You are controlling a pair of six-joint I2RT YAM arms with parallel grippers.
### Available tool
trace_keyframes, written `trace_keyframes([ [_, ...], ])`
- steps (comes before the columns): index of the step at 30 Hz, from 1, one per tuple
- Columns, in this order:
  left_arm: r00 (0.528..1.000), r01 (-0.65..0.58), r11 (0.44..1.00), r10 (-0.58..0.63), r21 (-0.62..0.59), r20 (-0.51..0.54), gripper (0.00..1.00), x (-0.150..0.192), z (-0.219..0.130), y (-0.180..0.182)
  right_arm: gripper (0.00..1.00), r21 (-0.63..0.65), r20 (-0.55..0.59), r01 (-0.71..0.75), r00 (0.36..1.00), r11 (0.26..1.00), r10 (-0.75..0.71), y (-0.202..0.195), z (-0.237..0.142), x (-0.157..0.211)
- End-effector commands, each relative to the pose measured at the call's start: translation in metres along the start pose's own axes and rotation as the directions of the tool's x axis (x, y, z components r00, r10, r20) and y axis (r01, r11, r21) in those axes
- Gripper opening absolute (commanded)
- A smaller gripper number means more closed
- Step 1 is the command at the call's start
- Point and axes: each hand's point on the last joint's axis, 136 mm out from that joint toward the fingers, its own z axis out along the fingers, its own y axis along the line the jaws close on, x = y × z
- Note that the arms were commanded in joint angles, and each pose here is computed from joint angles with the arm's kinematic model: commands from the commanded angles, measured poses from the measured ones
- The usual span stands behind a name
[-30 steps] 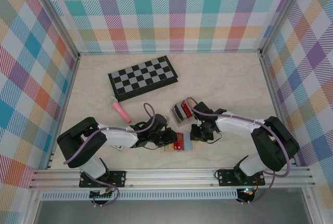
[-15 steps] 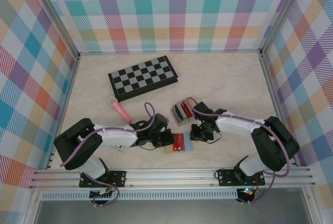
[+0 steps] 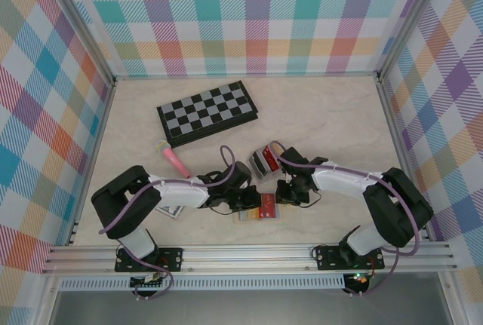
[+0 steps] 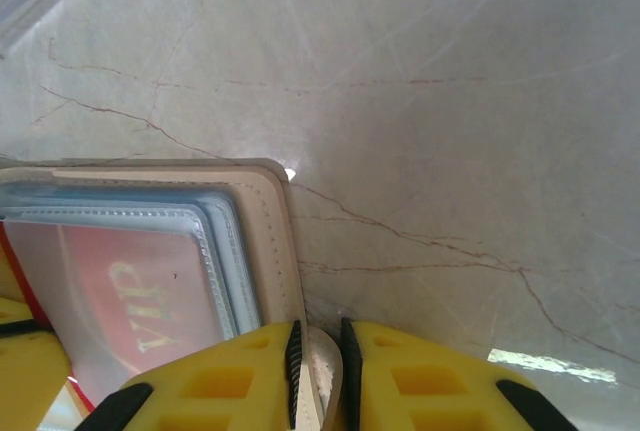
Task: Put the credit cards into the card holder
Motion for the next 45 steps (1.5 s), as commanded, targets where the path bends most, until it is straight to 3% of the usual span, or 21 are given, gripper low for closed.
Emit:
trace_keyframes([
  [1, 0.998, -0.044, 0.999, 0.044, -0.003, -0.034, 0.11, 0.009, 0.005, -0.007, 0.2, -0.022, -0.042, 0.002, 0.999, 1.0, -0.003, 0.007, 0.012, 0.008],
  [13, 0.999, -0.045, 0.985, 0.048, -0.169, 0.014, 0.2, 0.011, -0.016, 0.03, 0.18, 0.125, -0.026, -0.026, 0.999, 0.992, 0.029, -0.021, 0.012, 0.009],
  [21, 0.998, -0.043, 0.968, 0.054, -0.246, 0.037, 0.21, 0.012, -0.028, 0.05, 0.17, 0.113, -0.024, -0.018, 0.999, 0.993, 0.021, -0.017, 0.011, 0.007],
  [28, 0.993, -0.089, 0.976, 0.102, -0.201, 0.059, 0.23, 0.001, -0.037, 0.025, 0.24, 0.062, 0.014, 0.017, 1.0, 0.998, -0.017, -0.002, -0.003, -0.002],
  [34, 0.983, -0.089, 0.981, 0.115, -0.175, 0.145, 0.28, -0.014, -0.062, 0.009, 0.4, 0.103, 0.129, 0.041, 0.99, 0.994, -0.054, 0.001, -0.045, -0.018],
  [40, 0.969, 0.01, 0.99, 0.025, -0.14, 0.245, 0.37, -0.038, -0.088, 0.015, 0.49, 0.11, 0.235, 0.111, 0.963, 0.988, -0.134, 0.018, -0.085, -0.039],
  [45, 0.949, 0.148, 0.986, -0.12, -0.075, 0.291, 0.48, -0.061, -0.095, 0.032, 0.43, 0.14, 0.26, 0.195, 0.939, 0.971, -0.226, 0.042, -0.093, -0.063],
])
